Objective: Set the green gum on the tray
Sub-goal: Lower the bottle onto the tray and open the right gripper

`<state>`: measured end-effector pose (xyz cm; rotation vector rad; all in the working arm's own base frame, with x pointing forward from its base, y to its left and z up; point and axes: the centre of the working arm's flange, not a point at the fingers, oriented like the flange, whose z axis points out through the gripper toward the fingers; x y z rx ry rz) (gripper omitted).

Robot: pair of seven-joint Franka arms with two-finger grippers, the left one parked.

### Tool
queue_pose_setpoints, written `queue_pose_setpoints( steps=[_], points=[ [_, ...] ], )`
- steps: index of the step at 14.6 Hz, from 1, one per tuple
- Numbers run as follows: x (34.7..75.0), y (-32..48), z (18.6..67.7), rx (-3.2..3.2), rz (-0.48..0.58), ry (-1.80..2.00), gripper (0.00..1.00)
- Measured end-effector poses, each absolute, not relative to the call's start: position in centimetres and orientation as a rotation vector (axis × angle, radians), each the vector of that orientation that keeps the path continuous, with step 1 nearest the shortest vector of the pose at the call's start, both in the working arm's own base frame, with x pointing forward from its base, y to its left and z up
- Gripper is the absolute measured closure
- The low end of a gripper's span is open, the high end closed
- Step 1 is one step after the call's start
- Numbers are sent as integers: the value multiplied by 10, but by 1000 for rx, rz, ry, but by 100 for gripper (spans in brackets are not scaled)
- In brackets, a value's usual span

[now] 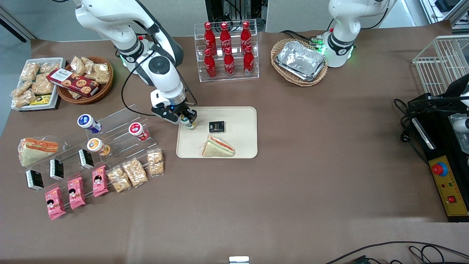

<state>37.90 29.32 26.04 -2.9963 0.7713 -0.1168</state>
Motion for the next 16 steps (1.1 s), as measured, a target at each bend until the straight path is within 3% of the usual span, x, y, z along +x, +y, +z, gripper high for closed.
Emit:
queue_pose_setpoints(
  steps=[7,11,16],
  points=[
    [355,301,248,-3027,-114,717,39],
    [354,301,247,-3027,-117,718,5],
    [356,300,248,-3021,-123,725,0]
  ],
)
